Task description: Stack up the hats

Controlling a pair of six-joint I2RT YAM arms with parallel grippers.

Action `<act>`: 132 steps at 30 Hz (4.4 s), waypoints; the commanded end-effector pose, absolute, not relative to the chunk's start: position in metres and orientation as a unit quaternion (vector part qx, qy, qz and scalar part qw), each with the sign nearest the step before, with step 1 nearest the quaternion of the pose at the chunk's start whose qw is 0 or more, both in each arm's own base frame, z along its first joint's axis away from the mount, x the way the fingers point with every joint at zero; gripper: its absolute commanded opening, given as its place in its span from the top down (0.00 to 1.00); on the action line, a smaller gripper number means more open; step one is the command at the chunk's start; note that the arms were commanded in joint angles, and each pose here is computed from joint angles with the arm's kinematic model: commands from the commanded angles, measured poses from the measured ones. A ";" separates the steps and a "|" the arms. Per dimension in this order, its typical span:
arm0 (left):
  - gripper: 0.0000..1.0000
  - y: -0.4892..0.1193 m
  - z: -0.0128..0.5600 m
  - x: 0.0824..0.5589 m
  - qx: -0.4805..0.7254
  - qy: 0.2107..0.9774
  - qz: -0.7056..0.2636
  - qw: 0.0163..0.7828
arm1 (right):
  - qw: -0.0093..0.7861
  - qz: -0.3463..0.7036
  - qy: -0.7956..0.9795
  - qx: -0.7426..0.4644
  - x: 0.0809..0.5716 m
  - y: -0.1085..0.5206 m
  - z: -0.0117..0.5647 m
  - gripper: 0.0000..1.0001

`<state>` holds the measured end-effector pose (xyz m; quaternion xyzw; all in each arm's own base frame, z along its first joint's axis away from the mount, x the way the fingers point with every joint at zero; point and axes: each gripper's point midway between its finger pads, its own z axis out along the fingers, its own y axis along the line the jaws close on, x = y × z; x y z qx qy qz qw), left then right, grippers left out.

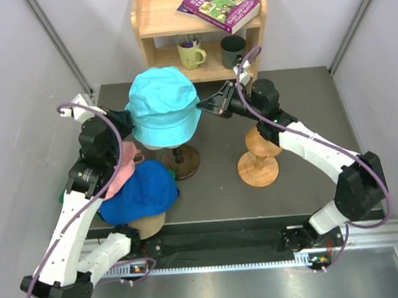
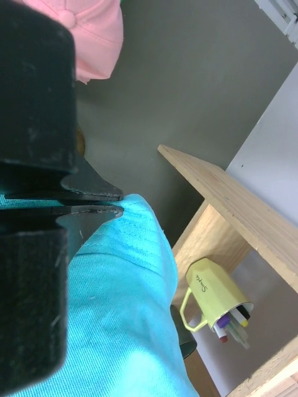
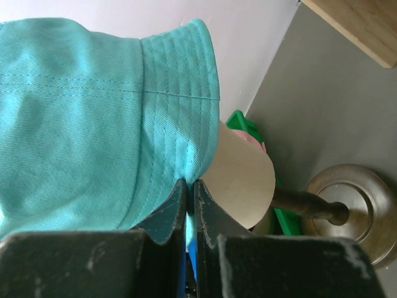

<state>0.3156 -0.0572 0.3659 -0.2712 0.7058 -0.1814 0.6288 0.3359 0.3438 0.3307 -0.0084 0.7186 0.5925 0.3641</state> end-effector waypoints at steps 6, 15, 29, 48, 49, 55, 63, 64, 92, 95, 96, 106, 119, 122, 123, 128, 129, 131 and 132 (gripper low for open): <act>1.00 -0.052 0.347 0.318 -0.255 0.720 -0.150 0.627 | 0.313 0.551 0.774 -0.017 0.327 0.373 0.280 1.00; 1.00 -0.109 0.348 0.361 -0.140 0.726 -0.231 0.633 | 0.335 0.516 0.789 -0.015 0.328 0.363 0.274 1.00; 1.00 -0.069 0.343 0.383 -0.152 0.739 -0.123 0.645 | 0.359 0.519 0.774 -0.043 0.331 0.370 0.295 0.95; 0.01 -0.002 0.358 0.290 -0.233 0.751 -0.020 0.618 | 0.414 0.477 0.771 -0.077 0.301 0.327 0.316 0.17; 0.01 0.007 0.358 0.283 -0.247 0.746 -0.005 0.618 | 0.420 0.474 0.770 -0.076 0.300 0.322 0.319 0.16; 0.01 0.040 0.317 0.226 -0.291 0.768 0.071 0.566 | 0.448 0.446 0.772 -0.070 0.290 0.298 0.323 0.16; 0.01 0.031 0.265 0.216 -0.232 0.815 0.075 0.525 | 0.446 0.444 0.775 -0.060 0.281 0.288 0.314 0.16; 0.01 0.028 0.260 0.223 -0.225 0.821 0.076 0.519 | 0.446 0.445 0.774 -0.060 0.281 0.288 0.315 0.16; 0.99 0.055 0.203 0.242 -0.171 0.844 0.210 0.463 | 0.463 0.437 0.770 -0.040 0.272 0.264 0.325 0.15; 1.00 0.055 0.221 0.237 -0.182 0.839 0.200 0.472 | 0.470 0.433 0.768 -0.046 0.272 0.263 0.331 0.15; 1.00 0.055 0.238 0.236 -0.188 0.832 0.195 0.485 | 0.471 0.427 0.771 -0.047 0.271 0.261 0.330 0.15; 1.00 0.036 0.325 0.194 -0.140 0.809 0.089 0.564 | 0.490 0.406 0.768 -0.076 0.271 0.256 0.340 0.15; 1.00 -0.020 0.321 0.152 -0.044 0.869 -0.055 0.490 | 0.457 0.492 0.736 -0.089 0.231 0.307 0.351 0.15; 1.00 -0.029 0.323 0.141 -0.028 0.870 -0.084 0.485 | 0.445 0.504 0.734 -0.093 0.217 0.321 0.348 0.15; 1.00 -0.033 0.324 0.137 -0.023 0.869 -0.096 0.486 | 0.445 0.506 0.733 -0.094 0.214 0.324 0.348 0.15; 1.00 -0.066 0.316 0.117 0.026 0.875 -0.180 0.448 | 0.426 0.532 0.722 -0.118 0.181 0.355 0.349 0.15; 1.00 -0.067 0.317 0.115 0.025 0.872 -0.187 0.452 | 0.423 0.537 0.721 -0.117 0.177 0.358 0.350 0.15; 1.00 -0.074 0.324 0.112 0.014 0.863 -0.215 0.456 | 0.418 0.548 0.714 -0.121 0.163 0.368 0.351 0.14; 1.00 -0.078 0.327 0.111 0.010 0.858 -0.228 0.461 | 0.415 0.553 0.711 -0.126 0.157 0.370 0.352 0.14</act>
